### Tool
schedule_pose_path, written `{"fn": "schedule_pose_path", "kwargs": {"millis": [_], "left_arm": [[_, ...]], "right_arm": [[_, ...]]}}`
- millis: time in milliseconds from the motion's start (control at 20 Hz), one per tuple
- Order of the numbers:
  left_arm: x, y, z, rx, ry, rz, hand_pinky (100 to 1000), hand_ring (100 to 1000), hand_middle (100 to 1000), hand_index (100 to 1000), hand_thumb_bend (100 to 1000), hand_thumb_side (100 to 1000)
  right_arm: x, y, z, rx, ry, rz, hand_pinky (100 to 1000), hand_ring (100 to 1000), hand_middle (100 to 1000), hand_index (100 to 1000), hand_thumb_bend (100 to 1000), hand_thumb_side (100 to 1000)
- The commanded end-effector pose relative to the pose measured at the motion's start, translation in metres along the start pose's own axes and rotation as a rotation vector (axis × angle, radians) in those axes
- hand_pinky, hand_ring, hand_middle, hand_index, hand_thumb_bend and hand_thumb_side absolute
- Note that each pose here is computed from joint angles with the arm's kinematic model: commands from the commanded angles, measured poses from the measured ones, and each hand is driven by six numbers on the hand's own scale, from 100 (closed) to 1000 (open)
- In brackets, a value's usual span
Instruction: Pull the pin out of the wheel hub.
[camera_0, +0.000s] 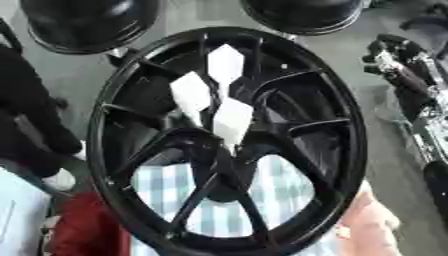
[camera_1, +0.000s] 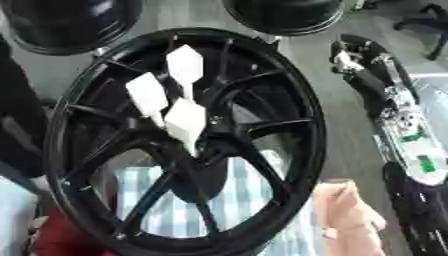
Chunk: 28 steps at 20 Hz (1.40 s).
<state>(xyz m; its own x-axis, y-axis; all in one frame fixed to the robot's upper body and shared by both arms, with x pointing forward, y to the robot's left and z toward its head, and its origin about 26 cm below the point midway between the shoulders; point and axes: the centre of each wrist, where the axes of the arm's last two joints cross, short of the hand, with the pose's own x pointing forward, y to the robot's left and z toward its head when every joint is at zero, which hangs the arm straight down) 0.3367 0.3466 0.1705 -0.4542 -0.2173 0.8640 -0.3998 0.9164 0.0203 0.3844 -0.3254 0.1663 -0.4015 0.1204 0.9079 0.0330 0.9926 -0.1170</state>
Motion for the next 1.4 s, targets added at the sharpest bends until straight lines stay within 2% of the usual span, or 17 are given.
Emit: {"fn": "schedule_pose_path", "kwargs": {"millis": [50, 400, 600, 1000, 1200, 1400], "left_arm": [[0.008, 0.003, -0.005, -0.001, -0.034, -0.011, 755, 829, 821, 756, 216, 672], [0.013, 0.005, -0.009, -0.012, -0.051, -0.028, 757, 831, 823, 759, 215, 665], [0.029, 0.011, -0.022, -0.063, -0.114, -0.093, 760, 831, 824, 767, 210, 648], [0.102, 0.027, -0.061, -0.272, -0.333, -0.3, 772, 828, 821, 778, 222, 570], [0.135, 0.032, -0.072, -0.399, -0.4, -0.405, 780, 827, 819, 785, 235, 548], [0.159, 0.032, -0.074, -0.556, -0.439, -0.524, 790, 825, 815, 797, 264, 537]], "right_arm": [[0.01, -0.005, -0.003, -0.006, -0.03, 0.013, 735, 717, 676, 788, 232, 338], [0.012, -0.007, -0.003, -0.012, -0.037, 0.014, 735, 717, 675, 788, 234, 334], [0.014, -0.008, -0.003, -0.011, -0.039, 0.021, 735, 717, 675, 788, 234, 334], [0.015, -0.013, -0.003, -0.005, -0.033, 0.045, 735, 716, 674, 787, 236, 335], [0.016, -0.015, -0.003, -0.002, -0.031, 0.056, 735, 716, 673, 787, 236, 336], [0.017, -0.017, -0.003, 0.003, -0.031, 0.067, 734, 715, 672, 786, 236, 336]]}}
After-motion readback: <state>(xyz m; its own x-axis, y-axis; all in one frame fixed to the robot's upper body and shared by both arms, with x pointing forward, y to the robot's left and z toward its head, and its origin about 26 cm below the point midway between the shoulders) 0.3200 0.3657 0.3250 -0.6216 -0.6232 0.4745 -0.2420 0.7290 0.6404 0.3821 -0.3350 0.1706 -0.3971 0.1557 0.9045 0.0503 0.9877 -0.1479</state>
